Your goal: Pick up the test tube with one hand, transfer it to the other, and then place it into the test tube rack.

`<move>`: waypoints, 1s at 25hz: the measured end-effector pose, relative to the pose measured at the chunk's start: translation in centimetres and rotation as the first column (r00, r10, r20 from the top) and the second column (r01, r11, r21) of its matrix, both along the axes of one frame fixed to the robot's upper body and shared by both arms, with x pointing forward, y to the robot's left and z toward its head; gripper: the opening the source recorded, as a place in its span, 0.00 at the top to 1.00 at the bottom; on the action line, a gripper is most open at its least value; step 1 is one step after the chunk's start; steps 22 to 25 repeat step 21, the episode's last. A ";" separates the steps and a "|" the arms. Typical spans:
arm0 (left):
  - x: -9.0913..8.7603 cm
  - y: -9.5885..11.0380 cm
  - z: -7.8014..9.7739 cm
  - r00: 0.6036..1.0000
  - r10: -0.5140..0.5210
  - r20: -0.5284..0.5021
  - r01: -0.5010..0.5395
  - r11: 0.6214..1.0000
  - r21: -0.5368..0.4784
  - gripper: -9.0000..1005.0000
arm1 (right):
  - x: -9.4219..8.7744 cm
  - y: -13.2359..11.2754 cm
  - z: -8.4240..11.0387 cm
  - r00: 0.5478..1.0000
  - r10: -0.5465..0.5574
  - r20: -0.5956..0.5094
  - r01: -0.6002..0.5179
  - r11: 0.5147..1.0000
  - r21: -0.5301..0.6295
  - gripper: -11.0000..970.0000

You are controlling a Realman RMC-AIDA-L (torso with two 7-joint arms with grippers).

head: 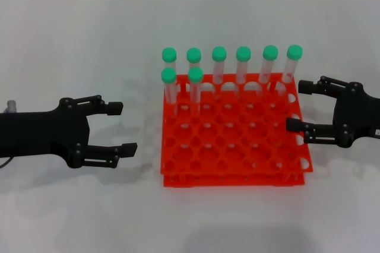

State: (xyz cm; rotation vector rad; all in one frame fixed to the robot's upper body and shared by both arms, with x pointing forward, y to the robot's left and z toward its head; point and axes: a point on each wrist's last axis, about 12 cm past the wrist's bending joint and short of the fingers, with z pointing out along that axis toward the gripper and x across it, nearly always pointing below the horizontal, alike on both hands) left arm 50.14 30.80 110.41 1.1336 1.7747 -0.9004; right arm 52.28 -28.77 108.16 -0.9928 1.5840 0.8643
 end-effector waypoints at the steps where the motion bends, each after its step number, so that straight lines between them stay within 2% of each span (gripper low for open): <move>1: 0.0 0.0 0.0 1.000 -0.001 -0.004 0.001 1.000 0.003 0.11 | 0.0 0.0 0.0 1.000 0.001 -0.003 -0.001 1.000 -0.003 0.12; 25: 0.0 0.1 -0.1 1.000 0.010 -0.011 -0.010 1.000 0.006 0.11 | -0.2 -0.1 -0.2 1.000 0.002 -0.012 -0.002 1.000 -0.006 0.12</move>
